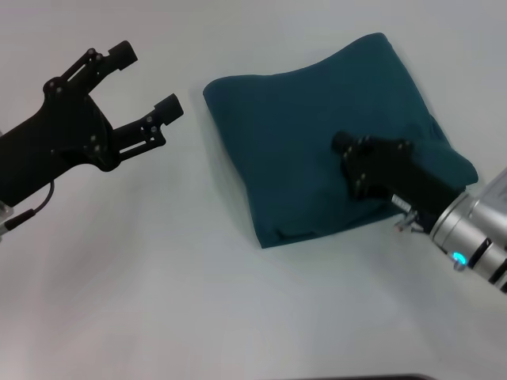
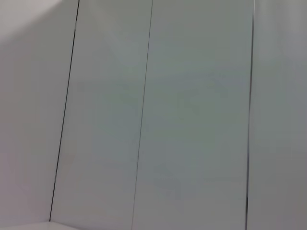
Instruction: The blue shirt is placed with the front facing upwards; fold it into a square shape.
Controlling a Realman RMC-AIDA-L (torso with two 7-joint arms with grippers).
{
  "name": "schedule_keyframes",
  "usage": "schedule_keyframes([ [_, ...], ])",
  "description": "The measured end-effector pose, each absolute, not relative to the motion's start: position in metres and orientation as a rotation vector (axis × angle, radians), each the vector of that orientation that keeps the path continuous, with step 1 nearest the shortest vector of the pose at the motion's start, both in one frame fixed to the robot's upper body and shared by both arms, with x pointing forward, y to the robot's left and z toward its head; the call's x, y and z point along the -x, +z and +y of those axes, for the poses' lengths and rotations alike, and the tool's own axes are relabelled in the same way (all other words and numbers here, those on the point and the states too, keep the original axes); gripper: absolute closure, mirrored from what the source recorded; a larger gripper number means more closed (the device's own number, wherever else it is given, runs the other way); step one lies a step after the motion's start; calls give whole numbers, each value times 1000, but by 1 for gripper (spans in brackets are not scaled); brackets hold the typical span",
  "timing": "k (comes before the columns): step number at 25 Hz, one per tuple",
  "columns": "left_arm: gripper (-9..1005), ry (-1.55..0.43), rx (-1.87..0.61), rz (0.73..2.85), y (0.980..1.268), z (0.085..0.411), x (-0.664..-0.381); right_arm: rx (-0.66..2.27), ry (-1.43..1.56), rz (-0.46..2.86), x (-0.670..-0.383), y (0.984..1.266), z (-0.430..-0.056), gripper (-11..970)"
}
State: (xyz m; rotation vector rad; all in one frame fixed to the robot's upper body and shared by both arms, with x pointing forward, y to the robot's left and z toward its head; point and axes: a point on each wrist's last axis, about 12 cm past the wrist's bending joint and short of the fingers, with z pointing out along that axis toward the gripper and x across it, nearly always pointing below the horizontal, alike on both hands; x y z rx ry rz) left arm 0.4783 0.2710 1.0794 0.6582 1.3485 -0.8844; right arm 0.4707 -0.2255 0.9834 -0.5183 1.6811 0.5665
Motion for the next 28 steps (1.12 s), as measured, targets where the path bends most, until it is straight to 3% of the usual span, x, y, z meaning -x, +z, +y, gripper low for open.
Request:
schedule_keyframes([
  [13,46,-883,-656,1352,1079,272,-478,651,644,1785,-462,970,-205,944],
  [28,47,-887,-660,1347,1080,271,-478,753,778,1719,-468,982,-163,943],
])
